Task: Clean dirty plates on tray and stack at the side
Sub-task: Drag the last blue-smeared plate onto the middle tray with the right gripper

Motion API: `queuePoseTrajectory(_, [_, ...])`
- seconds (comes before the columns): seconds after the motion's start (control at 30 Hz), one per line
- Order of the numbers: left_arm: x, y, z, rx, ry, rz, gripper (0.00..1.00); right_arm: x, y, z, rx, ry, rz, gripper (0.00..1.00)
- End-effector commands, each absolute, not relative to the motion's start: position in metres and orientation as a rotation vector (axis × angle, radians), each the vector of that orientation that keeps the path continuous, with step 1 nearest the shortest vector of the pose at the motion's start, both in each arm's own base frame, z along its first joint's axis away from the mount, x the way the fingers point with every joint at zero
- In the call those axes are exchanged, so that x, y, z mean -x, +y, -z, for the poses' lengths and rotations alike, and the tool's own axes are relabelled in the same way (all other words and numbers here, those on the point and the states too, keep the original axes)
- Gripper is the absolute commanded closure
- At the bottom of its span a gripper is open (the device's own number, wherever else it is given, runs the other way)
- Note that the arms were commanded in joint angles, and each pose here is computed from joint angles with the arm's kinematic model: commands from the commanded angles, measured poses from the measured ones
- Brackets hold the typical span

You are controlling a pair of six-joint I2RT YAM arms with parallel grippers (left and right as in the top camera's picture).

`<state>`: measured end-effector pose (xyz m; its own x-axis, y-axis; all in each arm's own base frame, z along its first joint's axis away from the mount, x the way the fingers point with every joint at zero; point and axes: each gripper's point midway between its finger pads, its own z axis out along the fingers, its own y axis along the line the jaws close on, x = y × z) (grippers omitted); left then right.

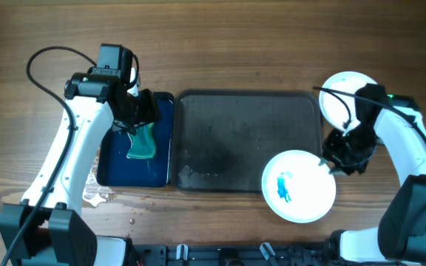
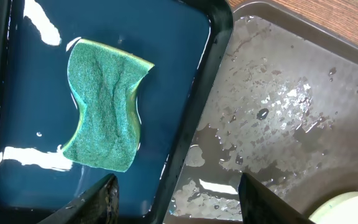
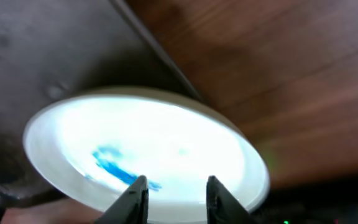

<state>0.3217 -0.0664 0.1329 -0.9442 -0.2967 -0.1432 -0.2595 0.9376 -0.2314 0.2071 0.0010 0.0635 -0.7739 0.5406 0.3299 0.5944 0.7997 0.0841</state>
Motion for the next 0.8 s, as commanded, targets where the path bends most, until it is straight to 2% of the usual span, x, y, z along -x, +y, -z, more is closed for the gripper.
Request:
queuePoseTrajectory(0.0, [-0.324,-0.067,-0.14,0.397,2.897,0.333,0.41,-0.199,-0.016,-0.078,0.889,-2.672,0.189,0.51])
queuePoseTrajectory(0.07, [-0.324,-0.067,-0.141,0.397,2.897,0.333,0.41,-0.188,-0.015,-0.082,0.93,-2.612,0.166,0.46])
queuePoseTrajectory(0.1, [-0.324,-0.067,-0.141,0.397,2.897,0.333,0.41,-0.183,-0.014,-0.084,0.981,-2.568,0.149,0.38])
queuePoseTrajectory(0.17, [-0.324,-0.067,-0.14,0.397,2.898,0.333,0.41,-0.177,-0.009,-0.083,1.015,-2.52,0.162,0.38])
queuePoseTrajectory(0.23, [-0.324,-0.067,-0.141,0.386,2.898,0.332,0.41,-0.169,-0.007,-0.078,1.052,-2.475,0.148,0.28])
queuePoseTrajectory(0.27, [-0.324,-0.067,-0.141,0.386,2.898,0.332,0.41,-0.166,-0.006,-0.074,1.066,-2.461,0.143,0.28])
queuePoseTrajectory(0.57, [-0.324,-0.067,-0.14,0.386,2.899,0.332,0.41,-0.143,0.01,-0.025,1.144,-2.398,0.204,0.3])
queuePoseTrajectory(0.7, [-0.324,-0.067,-0.141,0.386,2.899,0.332,0.41,-0.154,0.008,-0.02,1.143,-2.453,0.226,0.43])
queuePoseTrajectory(0.73, [-0.323,-0.067,-0.14,0.387,2.9,0.332,0.41,-0.16,0.007,-0.018,1.119,-2.492,0.247,0.54])
queuePoseTrajectory(0.77, [-0.323,-0.067,-0.14,0.387,2.9,0.332,0.41,-0.162,0.007,-0.017,1.111,-2.504,0.252,0.53])
